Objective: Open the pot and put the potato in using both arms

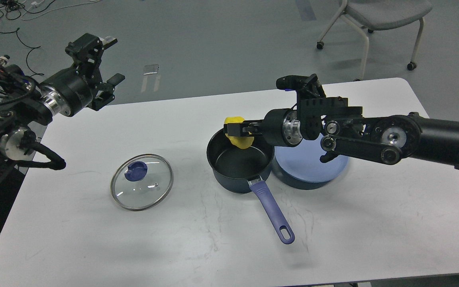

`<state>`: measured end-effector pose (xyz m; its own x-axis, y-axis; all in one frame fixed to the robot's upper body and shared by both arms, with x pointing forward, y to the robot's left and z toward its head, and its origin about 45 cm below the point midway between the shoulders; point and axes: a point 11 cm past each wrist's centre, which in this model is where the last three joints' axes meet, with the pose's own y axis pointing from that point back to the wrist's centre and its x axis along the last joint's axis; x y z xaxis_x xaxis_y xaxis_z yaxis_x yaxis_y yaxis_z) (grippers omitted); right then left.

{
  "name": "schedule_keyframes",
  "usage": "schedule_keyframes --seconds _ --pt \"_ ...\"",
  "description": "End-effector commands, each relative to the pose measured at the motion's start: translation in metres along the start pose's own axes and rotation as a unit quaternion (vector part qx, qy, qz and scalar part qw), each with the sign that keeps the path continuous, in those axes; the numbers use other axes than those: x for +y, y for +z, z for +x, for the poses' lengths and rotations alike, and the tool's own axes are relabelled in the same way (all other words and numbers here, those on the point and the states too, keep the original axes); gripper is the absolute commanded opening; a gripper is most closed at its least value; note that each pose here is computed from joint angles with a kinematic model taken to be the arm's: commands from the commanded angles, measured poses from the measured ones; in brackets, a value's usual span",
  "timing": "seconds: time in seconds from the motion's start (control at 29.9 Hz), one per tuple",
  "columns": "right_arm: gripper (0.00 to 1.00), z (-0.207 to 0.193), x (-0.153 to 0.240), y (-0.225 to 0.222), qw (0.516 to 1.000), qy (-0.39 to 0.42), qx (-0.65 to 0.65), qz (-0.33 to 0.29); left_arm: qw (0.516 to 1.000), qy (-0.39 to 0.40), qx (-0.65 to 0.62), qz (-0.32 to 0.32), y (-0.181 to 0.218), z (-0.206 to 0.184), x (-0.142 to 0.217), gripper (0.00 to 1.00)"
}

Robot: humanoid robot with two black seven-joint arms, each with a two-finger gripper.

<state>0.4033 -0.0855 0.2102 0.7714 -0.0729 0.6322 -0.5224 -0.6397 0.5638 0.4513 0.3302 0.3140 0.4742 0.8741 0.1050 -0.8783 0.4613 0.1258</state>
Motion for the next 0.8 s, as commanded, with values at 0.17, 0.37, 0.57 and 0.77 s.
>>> schedule_keyframes --seconds 0.17,0.37,0.57,0.77 --pt "1.00 0.035 0.005 -0.011 0.998 0.051 -0.021 0.012 1.000 -0.004 0.013 -0.005 0.005 -0.001 -0.001 0.98" --pt "1.00 0.121 0.035 -0.025 0.954 0.202 -0.207 0.085 0.995 -0.003 0.071 -0.073 0.037 -0.010 -0.017 0.98" --pt "1.00 0.165 0.062 -0.004 0.849 0.297 -0.415 0.140 0.975 -0.018 0.189 -0.118 0.032 -0.041 -0.038 0.98" --pt "1.00 0.160 0.070 0.022 0.766 0.297 -0.544 0.171 0.962 -0.002 0.251 -0.112 0.001 -0.060 -0.045 0.98"
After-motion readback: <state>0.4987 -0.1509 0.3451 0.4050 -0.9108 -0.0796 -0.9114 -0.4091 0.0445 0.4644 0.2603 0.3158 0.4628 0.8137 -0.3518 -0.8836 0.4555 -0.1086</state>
